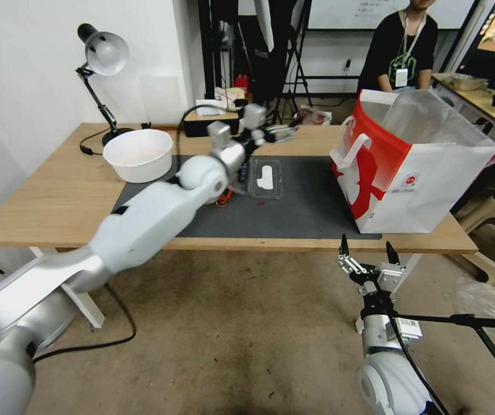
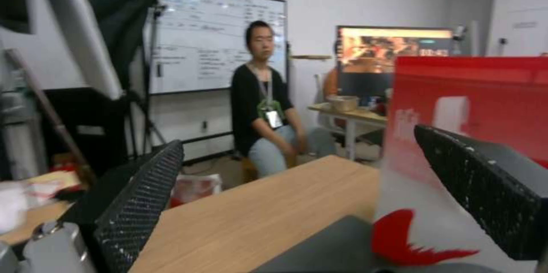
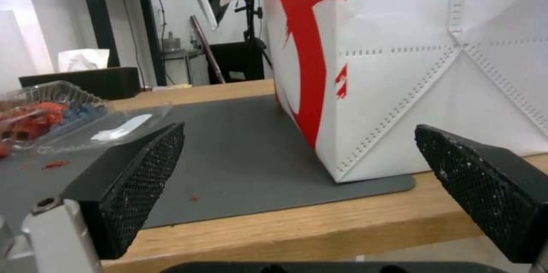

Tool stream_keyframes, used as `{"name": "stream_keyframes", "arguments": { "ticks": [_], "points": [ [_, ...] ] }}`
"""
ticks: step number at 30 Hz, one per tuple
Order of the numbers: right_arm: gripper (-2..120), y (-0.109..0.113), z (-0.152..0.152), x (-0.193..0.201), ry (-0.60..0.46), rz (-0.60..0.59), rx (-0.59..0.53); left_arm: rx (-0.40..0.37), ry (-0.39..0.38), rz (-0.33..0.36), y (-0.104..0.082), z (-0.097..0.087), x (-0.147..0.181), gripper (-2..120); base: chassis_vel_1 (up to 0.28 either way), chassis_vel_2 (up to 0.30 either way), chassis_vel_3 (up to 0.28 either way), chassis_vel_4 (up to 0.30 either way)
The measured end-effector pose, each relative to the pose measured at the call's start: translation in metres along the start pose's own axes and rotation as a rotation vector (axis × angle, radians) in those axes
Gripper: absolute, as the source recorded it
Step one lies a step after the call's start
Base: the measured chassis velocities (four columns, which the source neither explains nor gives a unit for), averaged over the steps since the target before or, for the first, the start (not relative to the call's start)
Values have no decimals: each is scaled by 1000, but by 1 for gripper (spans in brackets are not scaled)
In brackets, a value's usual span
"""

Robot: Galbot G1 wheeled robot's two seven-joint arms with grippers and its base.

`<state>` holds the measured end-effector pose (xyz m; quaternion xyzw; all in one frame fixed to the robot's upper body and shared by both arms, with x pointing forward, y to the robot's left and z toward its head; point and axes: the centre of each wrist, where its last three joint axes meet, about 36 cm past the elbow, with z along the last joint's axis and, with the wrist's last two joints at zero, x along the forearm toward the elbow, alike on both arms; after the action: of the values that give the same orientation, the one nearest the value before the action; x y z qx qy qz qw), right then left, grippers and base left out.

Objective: Pick up the trash from the table and place it into the takeout bag.

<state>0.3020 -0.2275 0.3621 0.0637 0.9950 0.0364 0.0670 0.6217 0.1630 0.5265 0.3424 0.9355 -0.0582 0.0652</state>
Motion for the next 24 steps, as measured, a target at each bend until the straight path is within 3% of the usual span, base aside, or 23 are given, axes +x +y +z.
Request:
{"name": "stream_keyframes", "arguments": {
  "ticks": [7, 24],
  "points": [
    [100, 0, 0, 0, 1, -6, 5, 9, -1, -112, 25, 2, 61, 100, 0, 0, 0, 0],
    [100, 1, -2, 2, 2, -30, 8, -8, 32, -271, 24, 14, 170, 100, 0, 0, 0, 0]
  ]
}}
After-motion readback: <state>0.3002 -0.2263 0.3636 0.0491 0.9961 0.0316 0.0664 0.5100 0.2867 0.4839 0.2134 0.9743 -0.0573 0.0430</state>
